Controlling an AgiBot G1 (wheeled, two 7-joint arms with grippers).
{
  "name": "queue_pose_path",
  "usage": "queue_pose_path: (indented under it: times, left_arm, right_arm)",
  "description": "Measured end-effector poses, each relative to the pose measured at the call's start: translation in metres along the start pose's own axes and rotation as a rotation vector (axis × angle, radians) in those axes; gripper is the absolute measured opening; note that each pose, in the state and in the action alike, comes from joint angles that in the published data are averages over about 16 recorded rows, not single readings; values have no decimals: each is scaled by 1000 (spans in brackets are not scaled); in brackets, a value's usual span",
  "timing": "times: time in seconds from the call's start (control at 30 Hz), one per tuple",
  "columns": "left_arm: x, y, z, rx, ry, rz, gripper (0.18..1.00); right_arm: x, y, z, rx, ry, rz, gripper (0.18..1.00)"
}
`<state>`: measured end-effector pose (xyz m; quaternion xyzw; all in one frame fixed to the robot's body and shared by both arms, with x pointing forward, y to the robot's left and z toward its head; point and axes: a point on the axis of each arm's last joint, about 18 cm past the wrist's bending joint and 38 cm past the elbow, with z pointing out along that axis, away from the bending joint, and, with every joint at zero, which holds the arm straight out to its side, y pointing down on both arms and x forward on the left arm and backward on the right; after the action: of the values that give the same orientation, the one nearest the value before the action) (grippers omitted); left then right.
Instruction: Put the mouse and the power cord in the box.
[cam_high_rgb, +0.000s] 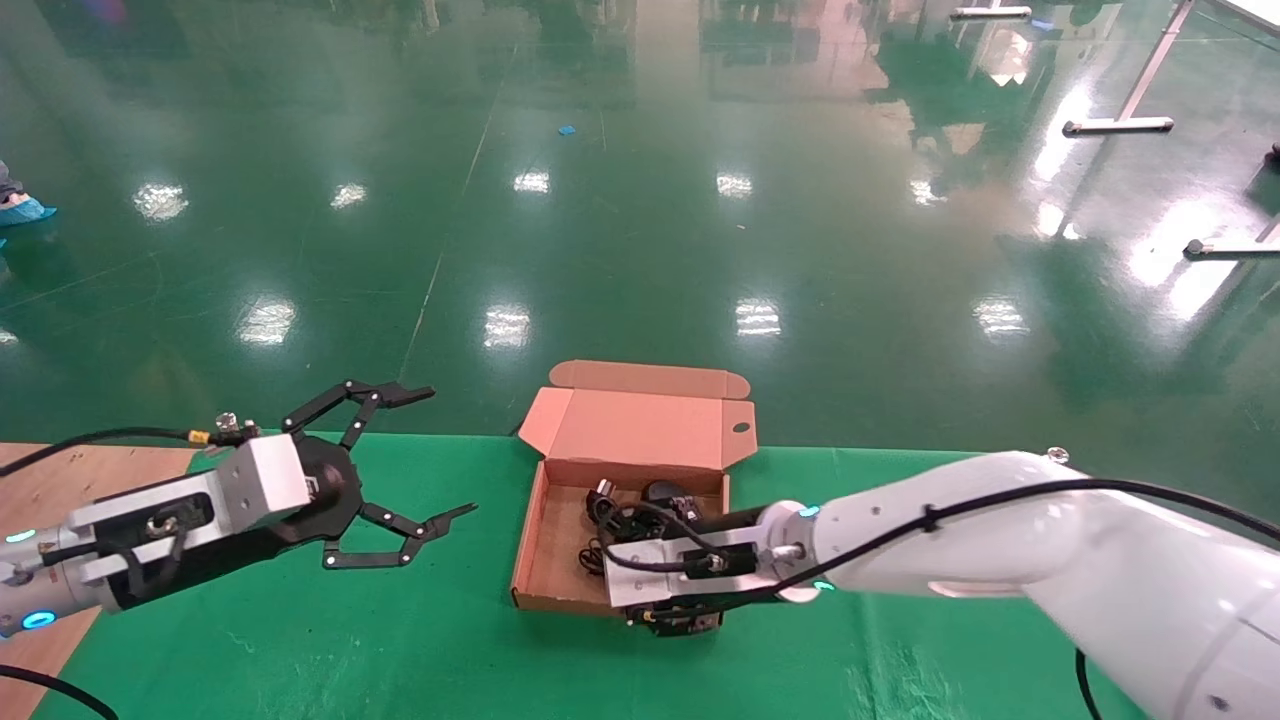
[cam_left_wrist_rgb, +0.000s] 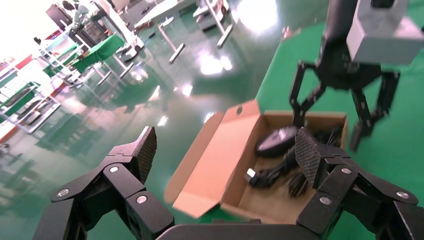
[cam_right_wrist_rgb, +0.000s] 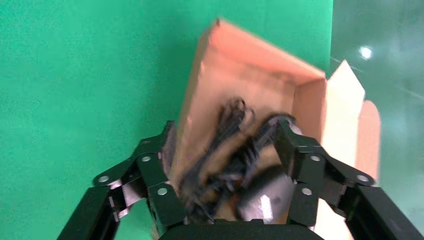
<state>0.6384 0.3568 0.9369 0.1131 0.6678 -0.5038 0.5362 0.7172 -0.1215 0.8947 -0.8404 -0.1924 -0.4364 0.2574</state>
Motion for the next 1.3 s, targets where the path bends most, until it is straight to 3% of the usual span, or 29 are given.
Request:
queue_pose_path:
  times: [0.27,0.63,0.97,1.3]
  left_arm:
    - [2,-25,-2,81,29,-100,1001]
    - [6,-62,-10,170,94,-223,1001]
    - [12,-97,-20,223,174,-321,1001]
    - [23,-131,-32,246,268,-406,1001]
  right_arm:
    - [-17,-1,-26,153,-13,215,800]
    - [-29,-1,-79,357,-9,440,950]
    - [-36,0,-142,524,5,563,995]
    - [-46,-2,-214,660,15,610,1001]
